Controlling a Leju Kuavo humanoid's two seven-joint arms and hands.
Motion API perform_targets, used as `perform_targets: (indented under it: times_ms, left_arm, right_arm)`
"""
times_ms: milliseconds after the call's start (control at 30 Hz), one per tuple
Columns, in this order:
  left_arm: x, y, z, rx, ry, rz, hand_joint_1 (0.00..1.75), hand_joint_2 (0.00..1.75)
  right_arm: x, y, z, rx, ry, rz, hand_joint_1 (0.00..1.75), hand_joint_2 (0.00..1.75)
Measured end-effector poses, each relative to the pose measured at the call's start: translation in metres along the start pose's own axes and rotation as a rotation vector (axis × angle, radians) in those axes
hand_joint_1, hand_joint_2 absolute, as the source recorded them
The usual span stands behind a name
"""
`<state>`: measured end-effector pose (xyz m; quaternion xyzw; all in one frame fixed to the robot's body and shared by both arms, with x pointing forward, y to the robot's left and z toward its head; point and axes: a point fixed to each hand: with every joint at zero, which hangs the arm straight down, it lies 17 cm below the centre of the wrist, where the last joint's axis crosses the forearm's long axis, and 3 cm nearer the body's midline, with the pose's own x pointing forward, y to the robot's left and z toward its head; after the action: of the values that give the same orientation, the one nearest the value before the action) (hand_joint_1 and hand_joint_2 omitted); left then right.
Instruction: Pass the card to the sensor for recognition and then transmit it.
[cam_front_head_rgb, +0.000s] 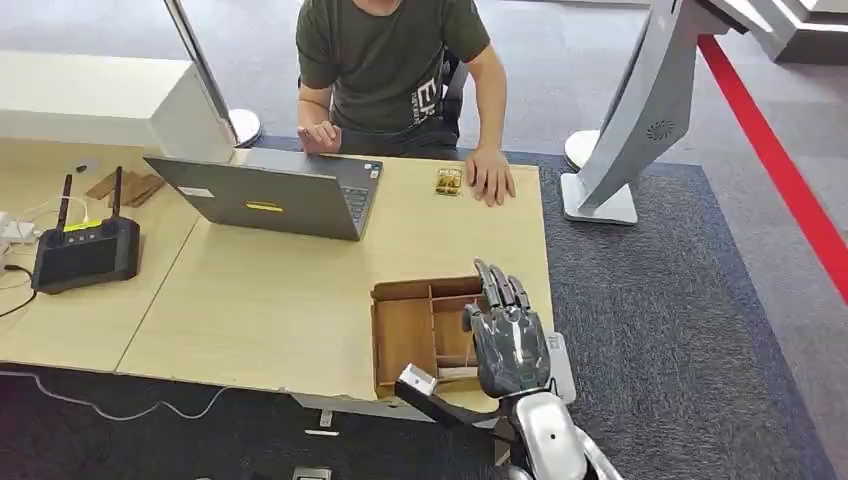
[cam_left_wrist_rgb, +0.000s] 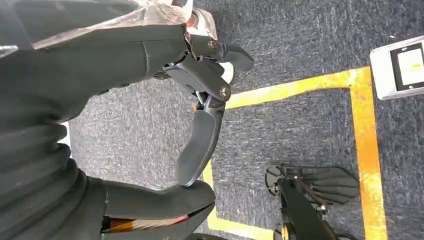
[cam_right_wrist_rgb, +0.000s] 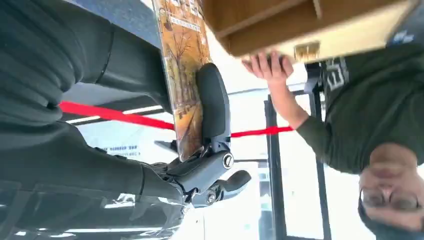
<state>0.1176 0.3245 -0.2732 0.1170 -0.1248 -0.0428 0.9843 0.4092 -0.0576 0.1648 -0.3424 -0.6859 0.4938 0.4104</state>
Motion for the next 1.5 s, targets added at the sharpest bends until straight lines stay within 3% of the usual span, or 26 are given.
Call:
perform_targets:
  times_ms: [567,733,833,1100,1500]
  left_arm:
    - [-0.001,-0.001,0.000,-0.003,0.004,-0.024,0.00,1.75]
    - [-0.001,-0.001,0.000,-0.004,0.009,-0.032,0.00,1.75]
    - [0.002,-0.003,0.000,-0.005,0.013,-0.038,0.00,1.75]
    - [0.006,-0.006,0.001,-0.009,0.020,-0.048,0.00,1.75]
    - [0.007,-0.008,0.001,-0.020,0.029,-0.063,0.00,1.75]
  right_arm:
    - [0.013,-0.069,-0.024,-0.114,-0.062,-0.056,1.55,1.75]
    - [0.014,-0.072,-0.030,-0.108,-0.068,-0.080,1.66,1.75]
    - [0.013,-0.076,-0.042,-0.108,-0.067,-0.078,1.62,1.75]
    - [0.005,-0.089,-0.082,-0.140,-0.049,0.072,1.59,1.75]
    - [-0.005,-0.065,-0.100,-0.064,-0.013,0.144,1.59,1.75]
